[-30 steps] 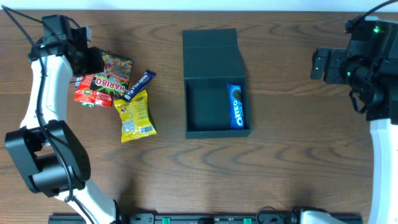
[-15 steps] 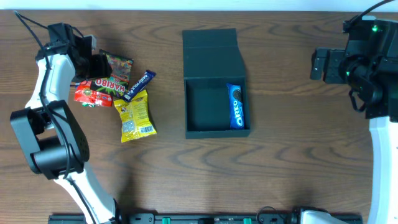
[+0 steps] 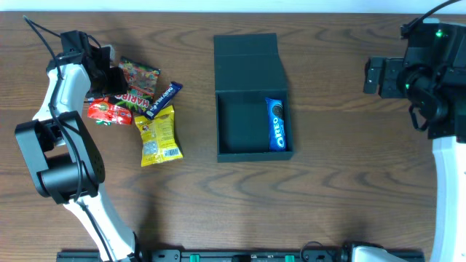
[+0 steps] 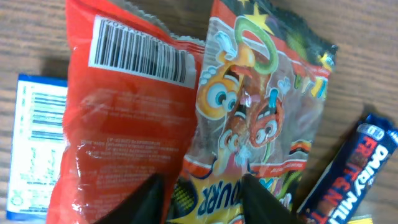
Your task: Pack container
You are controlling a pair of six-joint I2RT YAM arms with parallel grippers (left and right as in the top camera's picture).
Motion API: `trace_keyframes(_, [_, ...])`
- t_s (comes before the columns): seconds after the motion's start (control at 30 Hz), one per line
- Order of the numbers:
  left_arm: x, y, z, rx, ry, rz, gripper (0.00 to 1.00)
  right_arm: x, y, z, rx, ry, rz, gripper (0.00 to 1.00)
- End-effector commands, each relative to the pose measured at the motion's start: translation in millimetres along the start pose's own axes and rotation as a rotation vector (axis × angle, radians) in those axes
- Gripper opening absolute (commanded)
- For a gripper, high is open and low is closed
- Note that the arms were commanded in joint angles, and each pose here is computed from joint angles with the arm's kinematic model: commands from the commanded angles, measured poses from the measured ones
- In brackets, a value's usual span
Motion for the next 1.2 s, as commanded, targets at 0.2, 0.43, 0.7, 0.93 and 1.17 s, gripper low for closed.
trace_keyframes(0.2, [12,6,9,-0.018,0.048,-0.010,0.06,1,-2,2,-0.002,0.001,-0.008,0.99])
trace_keyframes(0.43, [-2,-10,-8,0.062,0.012,-0.062,0.06,-1,-2,2,-0.002,-0.007,-0.008,0.99])
trace_keyframes(0.7, [-55,-40,-90,0.100,-0.199,-0.019,0.06,-2,-2,2,-0.002,-0.009,-0.007,0.99])
trace_keyframes(0.93, [-73,-85,-176,0.154,-0.385,0.057,0.06,-2,-2,2,-0.002,-0.010,-0.007,0.99])
trace_keyframes(1.17, [-68,-135,-229,0.243,-0.477,0.097,0.06,-2,-2,2,-0.002,-0.010,-0.007,0.99])
Point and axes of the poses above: each gripper's point midway between its finger pads, its own z axis out along the fingers, its own y axis along the line the jaws close on, x = y × z, the point moved 1 cm from there along -z, back along the fingers, and after that the axes turned 3 degrees about z, right-handed, at the moved point
